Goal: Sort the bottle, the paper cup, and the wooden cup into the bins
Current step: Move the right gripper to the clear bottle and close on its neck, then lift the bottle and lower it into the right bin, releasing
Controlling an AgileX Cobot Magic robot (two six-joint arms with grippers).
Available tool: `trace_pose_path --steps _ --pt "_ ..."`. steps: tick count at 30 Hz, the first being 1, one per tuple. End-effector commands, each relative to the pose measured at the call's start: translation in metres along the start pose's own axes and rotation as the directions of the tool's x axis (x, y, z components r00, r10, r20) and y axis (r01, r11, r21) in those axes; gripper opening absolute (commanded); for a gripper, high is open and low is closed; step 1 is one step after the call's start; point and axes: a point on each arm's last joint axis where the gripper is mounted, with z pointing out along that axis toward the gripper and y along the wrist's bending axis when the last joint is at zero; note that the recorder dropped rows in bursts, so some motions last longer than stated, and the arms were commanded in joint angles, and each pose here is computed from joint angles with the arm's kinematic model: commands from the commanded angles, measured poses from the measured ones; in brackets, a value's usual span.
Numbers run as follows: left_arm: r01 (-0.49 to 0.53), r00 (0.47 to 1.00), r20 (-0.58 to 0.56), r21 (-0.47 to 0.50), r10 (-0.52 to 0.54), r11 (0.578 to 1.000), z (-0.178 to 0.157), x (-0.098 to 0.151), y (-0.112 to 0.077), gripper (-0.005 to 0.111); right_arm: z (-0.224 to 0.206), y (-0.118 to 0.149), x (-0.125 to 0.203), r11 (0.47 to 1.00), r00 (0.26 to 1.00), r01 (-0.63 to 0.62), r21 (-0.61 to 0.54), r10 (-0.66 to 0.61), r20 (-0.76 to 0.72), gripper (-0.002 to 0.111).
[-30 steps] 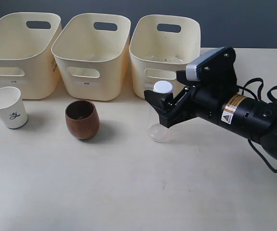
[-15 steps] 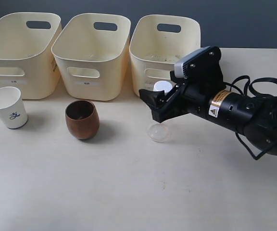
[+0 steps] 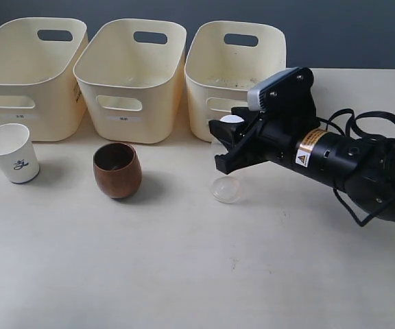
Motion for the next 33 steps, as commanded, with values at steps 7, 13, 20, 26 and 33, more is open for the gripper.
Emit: trace_pose_path --steps 7,13,20,26,33 --pt "0.002 1.000 0.013 0.000 -0.002 1.000 0.000 -0.002 0.000 0.000 -0.009 0.002 -0.026 1.000 0.992 0.020 -0.004 -0.019 0.122 0.001" --pt "0.002 1.000 0.013 0.000 -0.002 1.000 0.000 -0.002 0.000 0.000 -0.028 0.000 -0.077 0.998 0.976 0.043 0.052 -0.053 0.211 0.001" --pt "0.002 1.000 0.013 0.000 -0.002 1.000 0.000 -0.002 0.000 0.000 -0.035 -0.011 -0.154 0.987 0.974 0.044 0.151 -0.076 0.212 0.001" --pt "0.002 1.000 0.013 0.000 -0.002 1.000 0.000 -0.002 0.000 0.000 -0.018 -0.022 -0.198 0.980 0.961 0.058 0.193 -0.107 0.255 0.001" --pt "0.002 1.000 0.013 0.000 -0.002 1.000 0.000 -0.002 0.000 0.000 0.037 -0.057 -0.180 0.973 0.974 0.029 0.228 -0.079 0.213 0.001"
